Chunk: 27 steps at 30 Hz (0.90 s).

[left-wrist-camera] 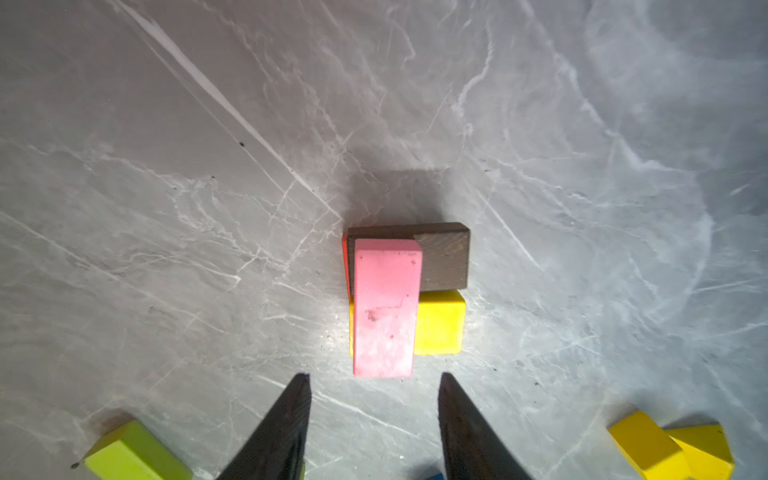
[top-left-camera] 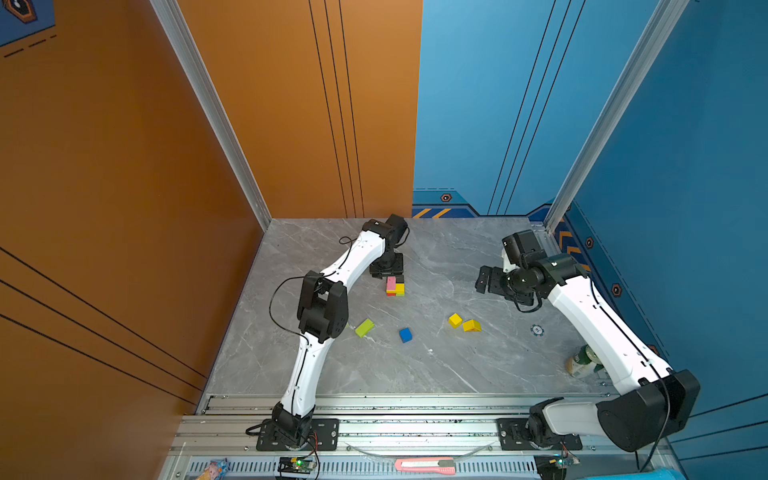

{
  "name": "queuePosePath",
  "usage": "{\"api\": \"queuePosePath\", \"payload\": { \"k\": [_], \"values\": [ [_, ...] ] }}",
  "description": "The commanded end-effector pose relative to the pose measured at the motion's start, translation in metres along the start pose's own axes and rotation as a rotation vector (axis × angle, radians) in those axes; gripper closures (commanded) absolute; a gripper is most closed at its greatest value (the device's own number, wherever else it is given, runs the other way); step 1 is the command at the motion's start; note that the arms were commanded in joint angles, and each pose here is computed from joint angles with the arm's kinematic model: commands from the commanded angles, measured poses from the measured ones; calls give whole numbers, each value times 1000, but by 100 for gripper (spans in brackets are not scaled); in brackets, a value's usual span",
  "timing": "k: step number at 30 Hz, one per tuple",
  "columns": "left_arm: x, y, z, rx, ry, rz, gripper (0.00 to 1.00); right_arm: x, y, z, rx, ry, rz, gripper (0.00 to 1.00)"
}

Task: Build the wood block tower
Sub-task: 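Raise the left gripper and move it over the lime green blocks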

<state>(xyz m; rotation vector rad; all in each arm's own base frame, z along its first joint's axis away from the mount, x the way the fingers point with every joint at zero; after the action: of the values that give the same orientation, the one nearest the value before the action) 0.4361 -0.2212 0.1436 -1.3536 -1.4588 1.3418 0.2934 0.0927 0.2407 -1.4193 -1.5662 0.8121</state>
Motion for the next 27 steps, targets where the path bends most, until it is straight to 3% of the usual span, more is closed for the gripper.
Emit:
{"api": "queuePosePath", "payload": {
  "k": [1, 5, 16, 27],
  "values": [
    [11, -48, -3, -69, -14, 19, 46, 6, -6, -2, -15, -12, -17, 0],
    [28, -68, 2, -99, -28, 3, 43, 20, -6, -5, -19, -43, -32, 0],
    [93, -81, 51, -93, -73, -27, 40, 73, 4, -4, -7, -143, -84, 0],
    [104, -62, 118, -60, 82, 87, 37, 118, 12, 3, 31, -224, -170, 0]
  ]
}}
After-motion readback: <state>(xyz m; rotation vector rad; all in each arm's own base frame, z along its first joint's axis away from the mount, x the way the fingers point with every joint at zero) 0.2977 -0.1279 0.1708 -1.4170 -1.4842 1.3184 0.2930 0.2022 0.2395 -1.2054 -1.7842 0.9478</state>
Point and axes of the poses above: each gripper's point midway between its finger pads, its own y axis out along the fingers, its own x axis along the line the jaws close on, z = x × y, the point moved 3 cm from there along -y, back along the fingers, and after that the axes turned 10 degrees about -y, right-handed, at the moved point
